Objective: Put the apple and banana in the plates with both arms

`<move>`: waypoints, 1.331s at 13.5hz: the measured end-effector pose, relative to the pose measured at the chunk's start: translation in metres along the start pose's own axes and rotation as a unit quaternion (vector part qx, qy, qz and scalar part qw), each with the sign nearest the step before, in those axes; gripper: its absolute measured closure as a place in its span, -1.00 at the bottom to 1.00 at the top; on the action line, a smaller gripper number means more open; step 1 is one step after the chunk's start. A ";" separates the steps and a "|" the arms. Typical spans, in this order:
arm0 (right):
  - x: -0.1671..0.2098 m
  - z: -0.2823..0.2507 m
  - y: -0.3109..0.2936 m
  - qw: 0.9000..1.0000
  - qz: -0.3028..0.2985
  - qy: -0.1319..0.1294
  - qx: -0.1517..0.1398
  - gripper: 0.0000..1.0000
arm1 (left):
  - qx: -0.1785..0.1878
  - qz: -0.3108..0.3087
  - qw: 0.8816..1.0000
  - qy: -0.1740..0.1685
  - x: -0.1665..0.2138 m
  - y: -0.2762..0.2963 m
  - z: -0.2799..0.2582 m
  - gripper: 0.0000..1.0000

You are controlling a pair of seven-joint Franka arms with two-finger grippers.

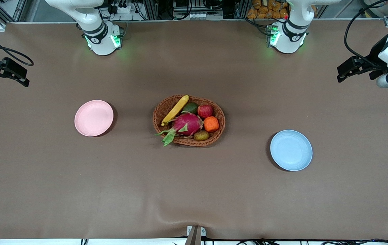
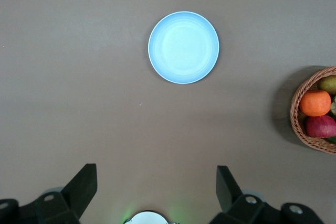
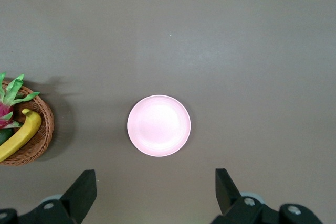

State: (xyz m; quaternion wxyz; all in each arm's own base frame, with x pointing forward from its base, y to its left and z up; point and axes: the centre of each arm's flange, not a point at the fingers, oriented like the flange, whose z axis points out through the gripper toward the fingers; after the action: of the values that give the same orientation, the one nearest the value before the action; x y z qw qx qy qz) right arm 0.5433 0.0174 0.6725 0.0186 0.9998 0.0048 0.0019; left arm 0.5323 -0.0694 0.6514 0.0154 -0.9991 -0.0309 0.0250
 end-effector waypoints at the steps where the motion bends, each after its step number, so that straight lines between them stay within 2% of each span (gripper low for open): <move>1: 0.000 0.000 0.000 1.000 0.000 0.000 0.000 -1.00 | 0.000 0.000 1.000 0.000 0.000 0.000 0.000 -1.00; 18: 0.001 0.001 0.004 1.000 0.004 -0.001 0.000 -1.00 | 0.000 -0.003 1.000 -0.004 0.002 -0.004 0.004 -1.00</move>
State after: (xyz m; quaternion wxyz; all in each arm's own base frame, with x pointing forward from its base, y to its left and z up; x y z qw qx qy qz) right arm 0.5440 0.0132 0.6714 0.0186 0.9998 0.0009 0.0006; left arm 0.5343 -0.0654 0.6479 0.0156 -0.9989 -0.0340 0.0289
